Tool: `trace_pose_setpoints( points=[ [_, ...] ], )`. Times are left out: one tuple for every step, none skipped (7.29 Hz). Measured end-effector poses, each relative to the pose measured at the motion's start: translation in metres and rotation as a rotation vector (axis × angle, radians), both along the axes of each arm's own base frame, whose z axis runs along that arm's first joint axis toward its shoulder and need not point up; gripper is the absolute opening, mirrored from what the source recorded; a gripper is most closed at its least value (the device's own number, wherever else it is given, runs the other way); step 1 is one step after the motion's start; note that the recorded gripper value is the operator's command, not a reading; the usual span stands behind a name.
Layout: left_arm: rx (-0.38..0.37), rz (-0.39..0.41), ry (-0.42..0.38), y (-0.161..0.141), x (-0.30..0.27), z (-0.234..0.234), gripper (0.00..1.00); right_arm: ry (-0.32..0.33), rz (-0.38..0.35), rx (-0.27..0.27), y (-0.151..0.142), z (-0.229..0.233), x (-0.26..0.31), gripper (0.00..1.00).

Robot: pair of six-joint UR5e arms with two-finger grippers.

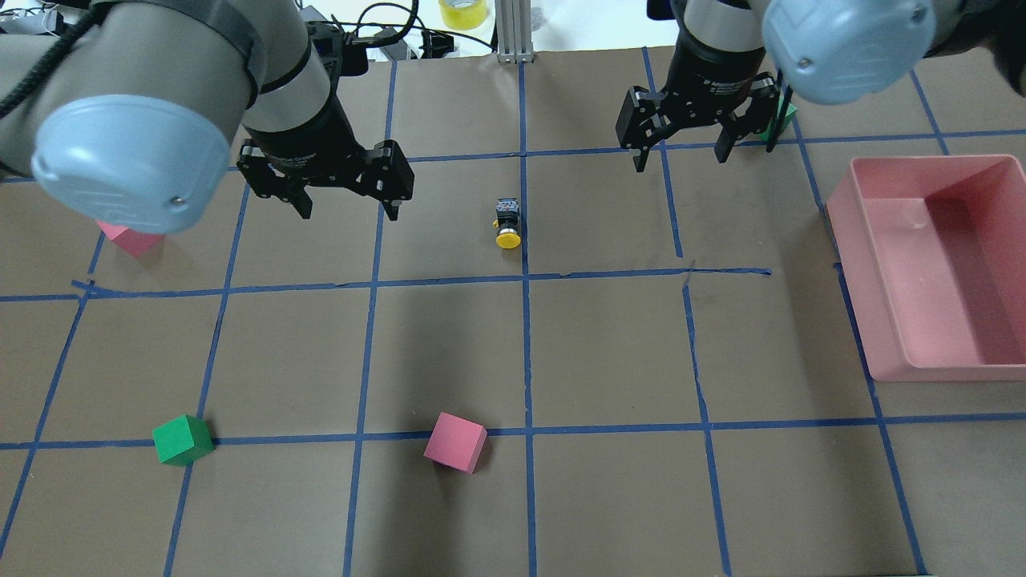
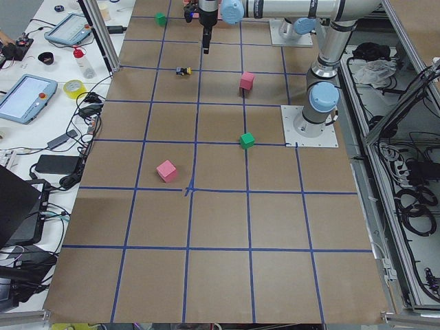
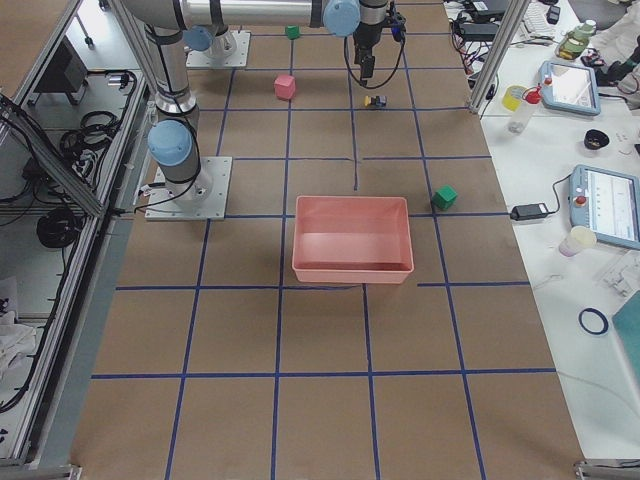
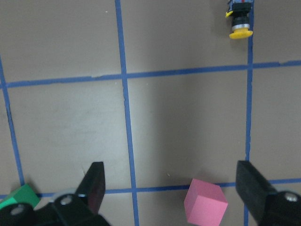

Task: Align button upright
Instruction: 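Move the left gripper over the lying switch while the right arm rises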

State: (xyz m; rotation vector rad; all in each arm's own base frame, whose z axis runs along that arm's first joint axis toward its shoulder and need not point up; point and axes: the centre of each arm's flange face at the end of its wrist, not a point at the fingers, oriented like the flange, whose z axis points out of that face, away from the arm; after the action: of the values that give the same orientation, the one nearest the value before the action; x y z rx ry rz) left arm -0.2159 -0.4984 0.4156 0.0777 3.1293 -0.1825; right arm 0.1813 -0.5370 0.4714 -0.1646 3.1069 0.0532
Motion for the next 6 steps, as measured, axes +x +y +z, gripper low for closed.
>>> trace_pose_setpoints(
  points=[
    [-0.091,-0.001,0.017,0.002,-0.012,-0.031,1.0,0.005,-0.003,0.008,0.002,0.001,-0.003,1.0],
    [-0.188,0.001,0.036,0.009,-0.022,-0.061,1.0,0.01,-0.009,0.015,0.001,-0.001,-0.009,1.0],
    [-0.286,0.004,0.06,0.018,-0.029,-0.092,1.0,0.012,-0.031,0.02,-0.003,-0.003,-0.024,1.0],
    [-0.363,0.001,0.076,0.026,-0.034,-0.117,1.0,0.012,-0.07,0.036,-0.006,-0.004,-0.047,1.0],
    [-0.422,0.011,0.083,0.032,-0.047,-0.139,1.0,0.013,-0.103,0.06,-0.004,-0.004,-0.066,1.0],
    [-0.457,0.037,0.071,0.039,-0.063,-0.16,0.98,0.015,-0.118,0.076,0.0,-0.002,-0.075,1.0]
  ],
)
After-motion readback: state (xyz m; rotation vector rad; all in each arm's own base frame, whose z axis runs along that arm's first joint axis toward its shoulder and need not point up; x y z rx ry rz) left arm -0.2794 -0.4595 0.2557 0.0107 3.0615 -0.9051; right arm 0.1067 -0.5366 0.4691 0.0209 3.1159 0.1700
